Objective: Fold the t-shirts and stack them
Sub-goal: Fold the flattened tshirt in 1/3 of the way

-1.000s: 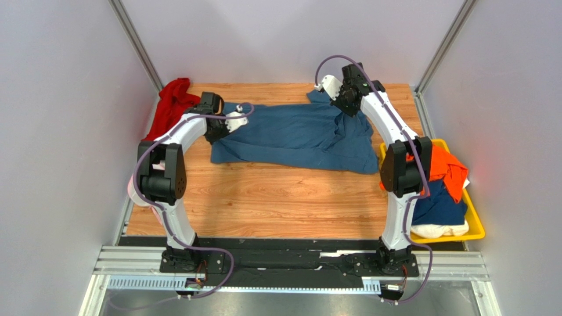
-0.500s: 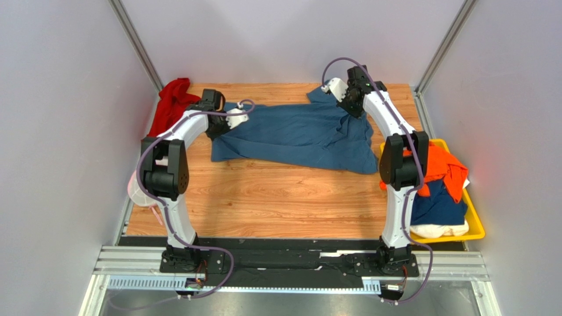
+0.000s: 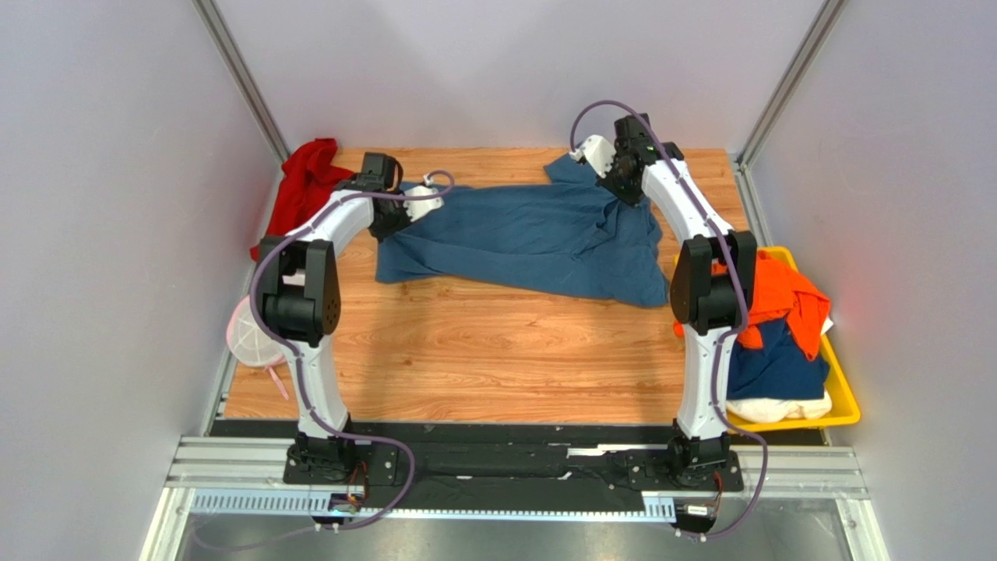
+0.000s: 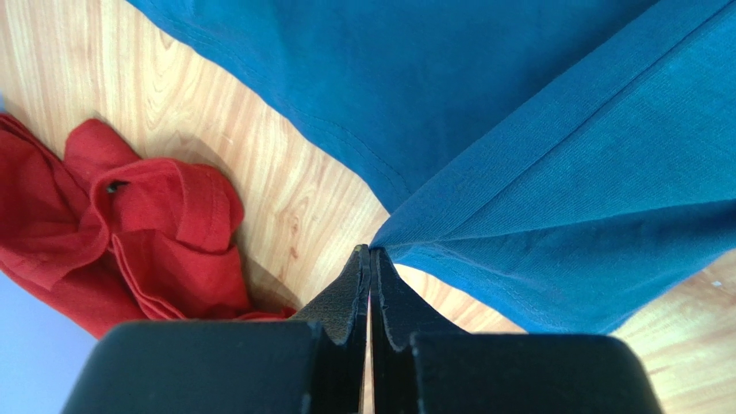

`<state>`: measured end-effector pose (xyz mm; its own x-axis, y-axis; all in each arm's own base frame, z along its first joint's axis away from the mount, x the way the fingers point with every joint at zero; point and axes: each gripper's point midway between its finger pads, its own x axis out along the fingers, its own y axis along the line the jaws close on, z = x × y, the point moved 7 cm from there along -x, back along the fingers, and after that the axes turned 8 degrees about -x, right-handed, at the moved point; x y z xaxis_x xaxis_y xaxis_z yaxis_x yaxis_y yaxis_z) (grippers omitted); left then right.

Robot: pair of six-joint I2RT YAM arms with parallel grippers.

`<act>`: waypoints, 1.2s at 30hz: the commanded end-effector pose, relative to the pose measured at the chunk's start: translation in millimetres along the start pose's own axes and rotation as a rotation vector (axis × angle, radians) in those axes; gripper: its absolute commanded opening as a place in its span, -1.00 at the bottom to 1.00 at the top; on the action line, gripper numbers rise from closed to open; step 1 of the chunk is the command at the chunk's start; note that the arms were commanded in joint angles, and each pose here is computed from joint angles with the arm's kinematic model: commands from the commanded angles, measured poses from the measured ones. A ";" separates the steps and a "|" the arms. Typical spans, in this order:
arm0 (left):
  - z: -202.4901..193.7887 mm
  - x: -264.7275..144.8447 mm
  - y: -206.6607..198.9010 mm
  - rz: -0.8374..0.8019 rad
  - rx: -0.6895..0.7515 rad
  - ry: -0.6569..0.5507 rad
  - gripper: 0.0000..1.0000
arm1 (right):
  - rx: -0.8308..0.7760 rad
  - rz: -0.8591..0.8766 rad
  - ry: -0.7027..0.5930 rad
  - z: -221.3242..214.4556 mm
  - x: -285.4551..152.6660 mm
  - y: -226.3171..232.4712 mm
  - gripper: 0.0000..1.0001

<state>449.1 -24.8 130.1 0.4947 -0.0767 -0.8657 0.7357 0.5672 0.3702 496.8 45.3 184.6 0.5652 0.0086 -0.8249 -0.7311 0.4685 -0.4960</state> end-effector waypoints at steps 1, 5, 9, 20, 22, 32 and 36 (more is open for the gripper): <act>17.6 -1.7 11.4 0.051 0.009 -0.043 -0.87 | 0.019 -0.086 -0.031 9.8 -7.3 -18.9 -1.00; 23.7 -0.8 8.0 0.060 0.007 -0.062 -0.65 | 0.030 -0.090 -0.018 8.0 -3.5 -17.6 -1.00; 24.6 -2.0 10.3 0.090 0.000 -0.052 -0.49 | 0.042 -0.101 -0.011 7.6 -2.2 -17.3 -0.90; 19.2 -11.5 10.2 0.148 -0.017 -0.043 -0.30 | 0.077 -0.116 -0.007 4.7 -13.5 -13.3 -0.11; 17.3 -14.1 8.0 0.146 -0.022 -0.042 -0.30 | 0.078 -0.055 -0.006 1.2 -16.0 -1.0 -0.11; 6.1 -30.6 -5.1 0.146 -0.020 -0.052 -0.30 | 0.160 0.175 -0.088 0.0 -27.6 51.2 -0.20; 3.7 -33.3 -7.2 0.146 -0.014 -0.049 -0.31 | 0.188 0.266 -0.130 6.6 -31.8 65.2 -0.21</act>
<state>429.9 -28.9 134.5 0.5578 -0.0217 -0.8297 0.6829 0.5801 0.4440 447.5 63.3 160.6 0.4308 0.1362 -0.8921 -0.7741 0.5639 -0.2877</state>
